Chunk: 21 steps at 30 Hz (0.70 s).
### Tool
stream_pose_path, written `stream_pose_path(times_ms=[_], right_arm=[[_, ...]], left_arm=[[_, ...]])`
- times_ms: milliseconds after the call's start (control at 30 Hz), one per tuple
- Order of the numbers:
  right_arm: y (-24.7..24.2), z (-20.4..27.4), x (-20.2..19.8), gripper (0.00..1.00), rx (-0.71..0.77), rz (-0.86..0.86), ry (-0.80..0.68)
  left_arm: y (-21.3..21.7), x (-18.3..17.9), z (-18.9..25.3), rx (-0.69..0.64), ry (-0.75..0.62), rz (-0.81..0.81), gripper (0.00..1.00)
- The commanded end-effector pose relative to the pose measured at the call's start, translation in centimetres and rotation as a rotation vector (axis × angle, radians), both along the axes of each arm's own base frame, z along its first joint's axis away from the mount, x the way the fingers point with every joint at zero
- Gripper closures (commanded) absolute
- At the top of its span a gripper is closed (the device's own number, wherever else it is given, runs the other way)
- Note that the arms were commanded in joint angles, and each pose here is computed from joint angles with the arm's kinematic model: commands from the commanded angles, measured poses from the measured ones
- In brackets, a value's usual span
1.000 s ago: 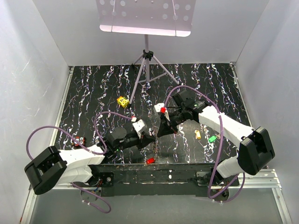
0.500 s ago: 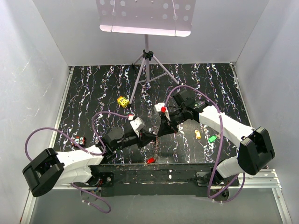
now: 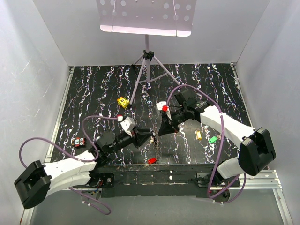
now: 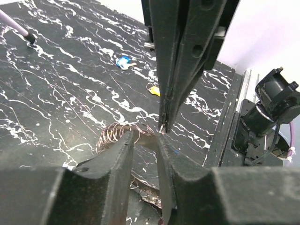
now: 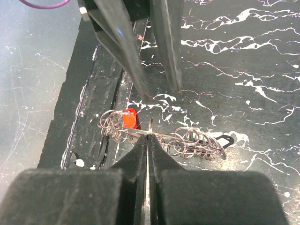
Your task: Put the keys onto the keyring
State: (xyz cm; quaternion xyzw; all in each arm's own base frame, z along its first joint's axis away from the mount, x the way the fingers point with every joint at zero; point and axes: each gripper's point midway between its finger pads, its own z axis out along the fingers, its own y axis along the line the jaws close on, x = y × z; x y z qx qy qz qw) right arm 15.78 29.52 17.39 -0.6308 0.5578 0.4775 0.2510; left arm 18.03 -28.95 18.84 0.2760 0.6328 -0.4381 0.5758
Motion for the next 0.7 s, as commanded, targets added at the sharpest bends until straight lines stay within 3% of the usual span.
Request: stream_pose_path(times_ms=[0, 200, 433, 667], right_arm=[[0.2, 1.4, -0.1, 0.99, 0.068, 0.016, 0.004], [0.0, 1.1, -0.4, 0.99, 0.082, 0.044, -0.024], [-0.1, 0.7, -0.8, 0.99, 0.122, 0.08, -0.059], [-0.1, 0.8, -1.1, 0.99, 0.141, 0.098, -0.069]], left_arm=[[1.8, -0.6, 0.7, 0.001, -0.055, 0.029, 0.69], [1.7, -3.8, 2.2, -0.003, -0.201, -0.134, 0.42], [-0.3, -3.5, 0.9, 0.147, -0.221, -0.226, 0.39], [-1.8, -1.8, 0.1, 0.168, -0.225, -0.214, 0.4]])
